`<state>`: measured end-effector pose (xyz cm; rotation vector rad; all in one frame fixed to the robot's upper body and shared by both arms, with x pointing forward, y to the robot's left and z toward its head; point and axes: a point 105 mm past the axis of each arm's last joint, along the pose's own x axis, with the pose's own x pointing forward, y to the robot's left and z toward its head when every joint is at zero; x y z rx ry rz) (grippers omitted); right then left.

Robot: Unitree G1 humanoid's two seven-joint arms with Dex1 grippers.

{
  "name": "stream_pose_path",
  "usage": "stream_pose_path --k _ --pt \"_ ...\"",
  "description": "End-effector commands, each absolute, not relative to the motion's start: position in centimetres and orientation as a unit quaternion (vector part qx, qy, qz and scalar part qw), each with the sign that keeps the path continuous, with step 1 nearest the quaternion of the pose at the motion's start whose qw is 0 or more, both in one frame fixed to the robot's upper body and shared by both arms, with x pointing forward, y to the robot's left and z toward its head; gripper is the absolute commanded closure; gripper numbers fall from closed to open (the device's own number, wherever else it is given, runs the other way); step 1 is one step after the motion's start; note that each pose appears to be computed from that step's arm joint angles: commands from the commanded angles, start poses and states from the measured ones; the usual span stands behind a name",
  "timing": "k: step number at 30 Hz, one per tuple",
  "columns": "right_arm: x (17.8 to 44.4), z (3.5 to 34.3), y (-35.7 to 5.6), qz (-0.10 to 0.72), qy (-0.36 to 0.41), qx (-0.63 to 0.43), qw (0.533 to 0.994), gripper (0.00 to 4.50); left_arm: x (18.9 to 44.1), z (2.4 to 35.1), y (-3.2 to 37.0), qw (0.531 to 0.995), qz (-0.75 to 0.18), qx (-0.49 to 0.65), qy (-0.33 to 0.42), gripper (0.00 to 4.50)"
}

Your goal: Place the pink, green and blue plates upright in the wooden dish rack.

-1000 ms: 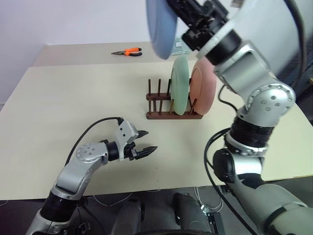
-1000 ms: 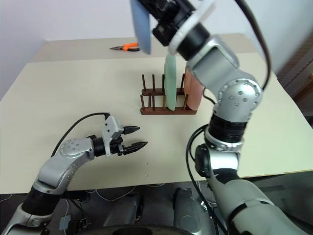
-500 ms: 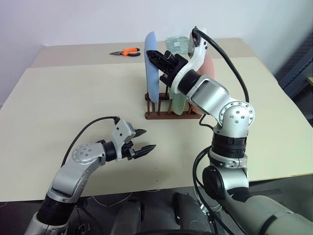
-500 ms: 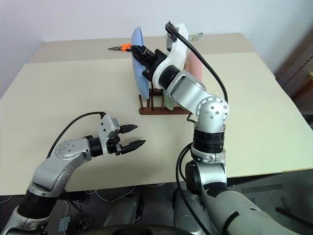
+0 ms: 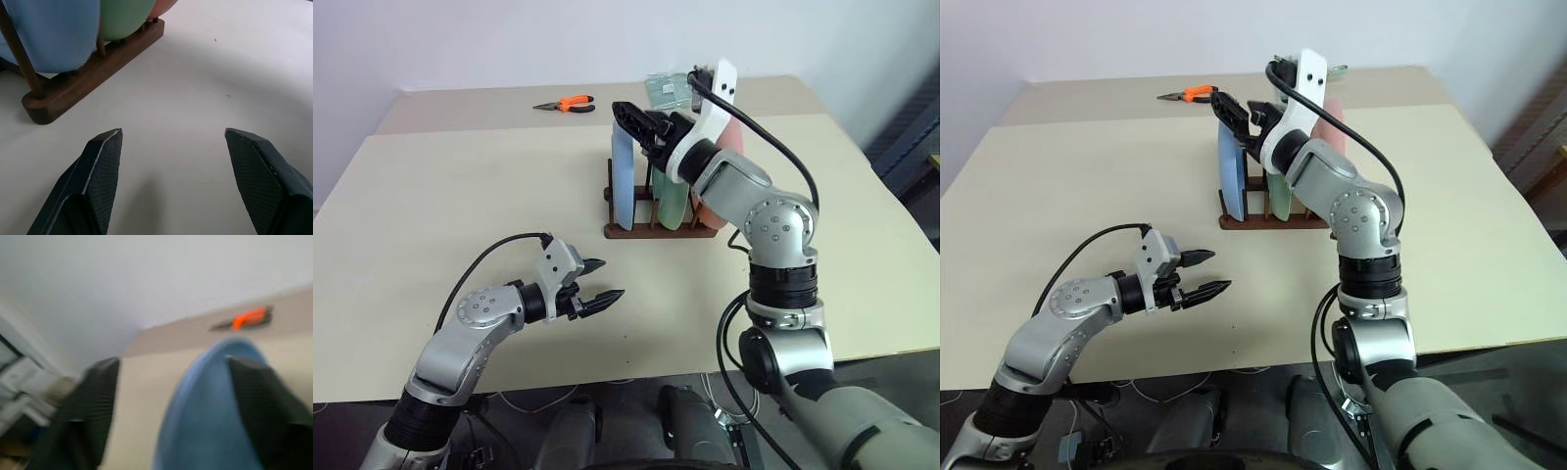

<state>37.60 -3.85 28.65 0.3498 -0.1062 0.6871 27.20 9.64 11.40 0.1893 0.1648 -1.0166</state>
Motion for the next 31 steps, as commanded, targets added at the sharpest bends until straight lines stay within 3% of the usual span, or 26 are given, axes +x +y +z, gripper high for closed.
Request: stream_pose_path --k 1,4,7,11,16,20,31 --pt "34.5 33.4 -4.0 0.375 -0.207 0.014 0.904 1.07 26.9 12.5 9.3 0.863 -0.492 0.098 0.058 1.06" --pt "32.8 34.6 -6.3 0.377 -0.272 -0.068 0.883 1.07 26.8 12.4 9.3 0.863 -0.492 0.099 0.060 1.06" --pt "30.2 34.8 -12.1 0.383 -0.291 -0.074 0.874 1.07 26.8 12.0 10.0 0.869 -0.481 0.100 0.065 1.06" --pt "28.8 28.9 -19.9 0.337 -0.151 -0.152 0.917 1.07 28.2 11.7 12.1 0.895 -0.429 0.110 0.056 1.06" --pt "27.7 21.4 -25.2 0.292 -0.002 -0.188 0.938 1.07 29.5 11.2 14.8 0.912 -0.388 0.121 0.059 1.06" --pt "28.0 18.3 -26.6 0.279 0.037 -0.203 0.938 1.07 29.7 10.8 16.6 0.916 -0.369 0.144 0.065 1.06" --pt "30.4 15.0 -26.9 0.287 0.045 -0.185 0.939 1.07 28.9 10.9 16.9 0.926 -0.341 0.150 0.061 1.06"
